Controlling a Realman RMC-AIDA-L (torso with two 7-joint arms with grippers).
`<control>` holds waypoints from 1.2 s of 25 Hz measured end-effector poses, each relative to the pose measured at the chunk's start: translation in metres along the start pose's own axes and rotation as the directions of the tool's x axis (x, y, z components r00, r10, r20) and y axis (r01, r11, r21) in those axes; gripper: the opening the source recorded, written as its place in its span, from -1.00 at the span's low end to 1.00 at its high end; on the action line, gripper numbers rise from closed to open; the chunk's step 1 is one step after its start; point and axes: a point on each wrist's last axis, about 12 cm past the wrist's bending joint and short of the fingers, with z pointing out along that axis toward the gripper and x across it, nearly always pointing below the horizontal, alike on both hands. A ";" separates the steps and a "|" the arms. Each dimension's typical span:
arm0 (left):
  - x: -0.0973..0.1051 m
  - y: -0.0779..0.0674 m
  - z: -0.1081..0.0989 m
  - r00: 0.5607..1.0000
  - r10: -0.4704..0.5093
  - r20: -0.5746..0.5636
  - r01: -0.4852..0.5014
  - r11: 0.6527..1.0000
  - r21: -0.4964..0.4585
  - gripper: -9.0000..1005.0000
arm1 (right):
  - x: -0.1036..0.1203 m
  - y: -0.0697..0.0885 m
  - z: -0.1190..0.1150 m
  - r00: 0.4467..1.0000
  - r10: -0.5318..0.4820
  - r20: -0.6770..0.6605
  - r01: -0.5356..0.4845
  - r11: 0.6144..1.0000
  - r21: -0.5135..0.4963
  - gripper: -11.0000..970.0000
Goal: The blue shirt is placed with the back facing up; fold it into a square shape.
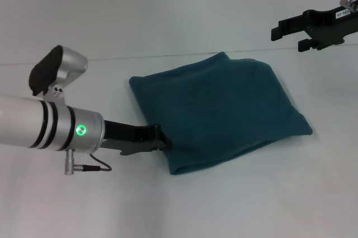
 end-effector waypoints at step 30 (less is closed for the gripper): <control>-0.007 0.008 0.018 0.995 -0.053 0.082 0.055 0.998 -0.029 0.52 | -0.001 0.002 0.002 1.000 -0.007 0.002 0.007 1.000 -0.001 0.84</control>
